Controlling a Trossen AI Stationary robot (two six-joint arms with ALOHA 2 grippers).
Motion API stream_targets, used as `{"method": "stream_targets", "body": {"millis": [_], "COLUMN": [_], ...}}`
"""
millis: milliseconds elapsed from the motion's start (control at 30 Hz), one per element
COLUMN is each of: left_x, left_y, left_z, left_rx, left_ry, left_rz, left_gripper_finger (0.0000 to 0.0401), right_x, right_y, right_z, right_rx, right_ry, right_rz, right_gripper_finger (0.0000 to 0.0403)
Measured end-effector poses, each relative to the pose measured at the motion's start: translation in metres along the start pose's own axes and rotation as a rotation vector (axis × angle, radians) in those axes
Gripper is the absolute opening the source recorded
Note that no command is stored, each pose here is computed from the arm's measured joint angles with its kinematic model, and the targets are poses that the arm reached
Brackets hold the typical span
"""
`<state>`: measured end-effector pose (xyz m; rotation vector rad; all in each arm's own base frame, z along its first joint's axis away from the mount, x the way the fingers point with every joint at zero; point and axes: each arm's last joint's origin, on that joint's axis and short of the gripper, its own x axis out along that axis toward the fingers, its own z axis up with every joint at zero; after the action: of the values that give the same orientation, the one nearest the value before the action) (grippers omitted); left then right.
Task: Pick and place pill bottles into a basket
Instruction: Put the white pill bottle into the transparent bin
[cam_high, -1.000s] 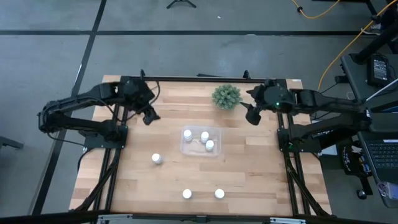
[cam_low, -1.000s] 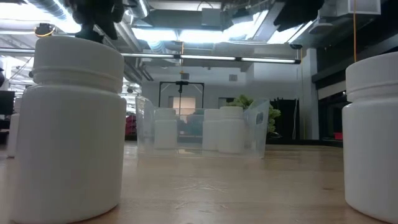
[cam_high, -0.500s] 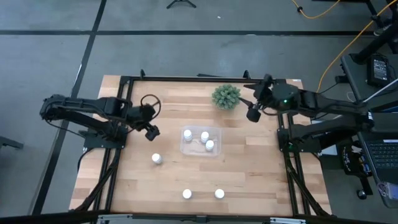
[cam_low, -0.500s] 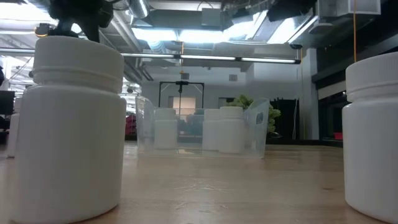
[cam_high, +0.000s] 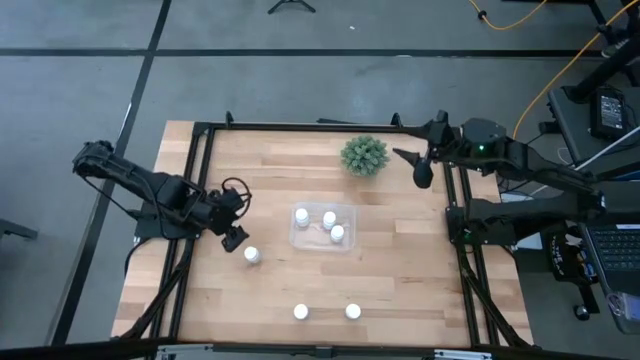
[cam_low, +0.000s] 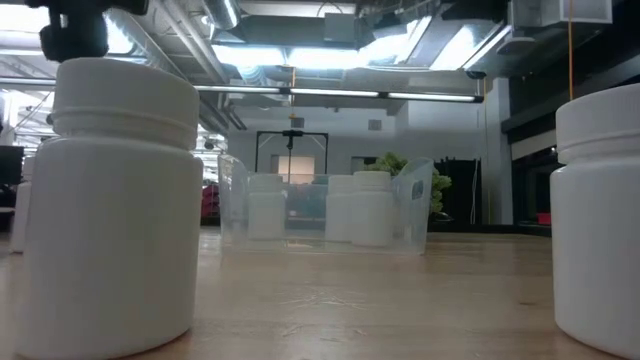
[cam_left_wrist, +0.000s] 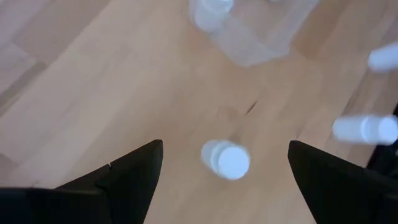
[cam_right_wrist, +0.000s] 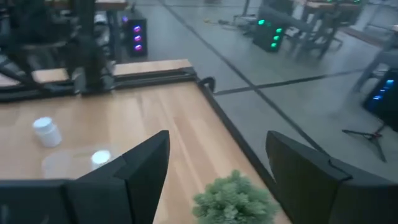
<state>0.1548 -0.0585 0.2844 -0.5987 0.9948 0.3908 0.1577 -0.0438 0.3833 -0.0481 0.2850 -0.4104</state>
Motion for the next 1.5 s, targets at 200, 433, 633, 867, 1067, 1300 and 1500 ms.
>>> {"method": "stream_targets", "body": {"millis": [200, 433, 633, 867, 1067, 1300, 1500], "left_x": [0.015, 0.018, 0.018, 0.023, 0.044, 0.069, 0.089], "left_y": [0.006, 0.007, 0.007, 0.007, 0.000, -0.024, -0.032], "left_z": [-0.015, -0.017, -0.019, -0.017, -0.019, -0.013, -0.018], "left_rx": [0.138, 0.182, 0.155, 0.225, 0.183, 0.081, 0.067], "left_ry": [0.102, 0.169, 0.217, 0.162, 0.220, 0.190, 0.233], "left_rz": [0.011, -0.019, -0.044, 0.008, 0.006, -0.082, -0.032], "left_gripper_finger": [0.0338, 0.0338, 0.0338, 0.0338, 0.0338, 0.0338, 0.0338], "right_x": [0.007, 0.020, 0.029, 0.031, 0.023, 0.016, 0.008], "right_y": [-0.005, -0.003, 0.001, 0.009, 0.013, 0.013, 0.012], "right_z": [0.004, 0.000, -0.001, -0.001, -0.001, -0.004, -0.006], "right_rx": [0.070, 0.099, 0.106, 0.086, 0.039, -0.022, -0.031], "right_ry": [-0.034, 0.010, 0.033, 0.036, 0.033, 0.051, 0.069], "right_rz": [-0.038, -0.036, -0.021, 0.058, 0.123, 0.171, 0.183], "right_gripper_finger": [0.0268, 0.0268, 0.0268, 0.0268, 0.0268, 0.0268, 0.0268]}}
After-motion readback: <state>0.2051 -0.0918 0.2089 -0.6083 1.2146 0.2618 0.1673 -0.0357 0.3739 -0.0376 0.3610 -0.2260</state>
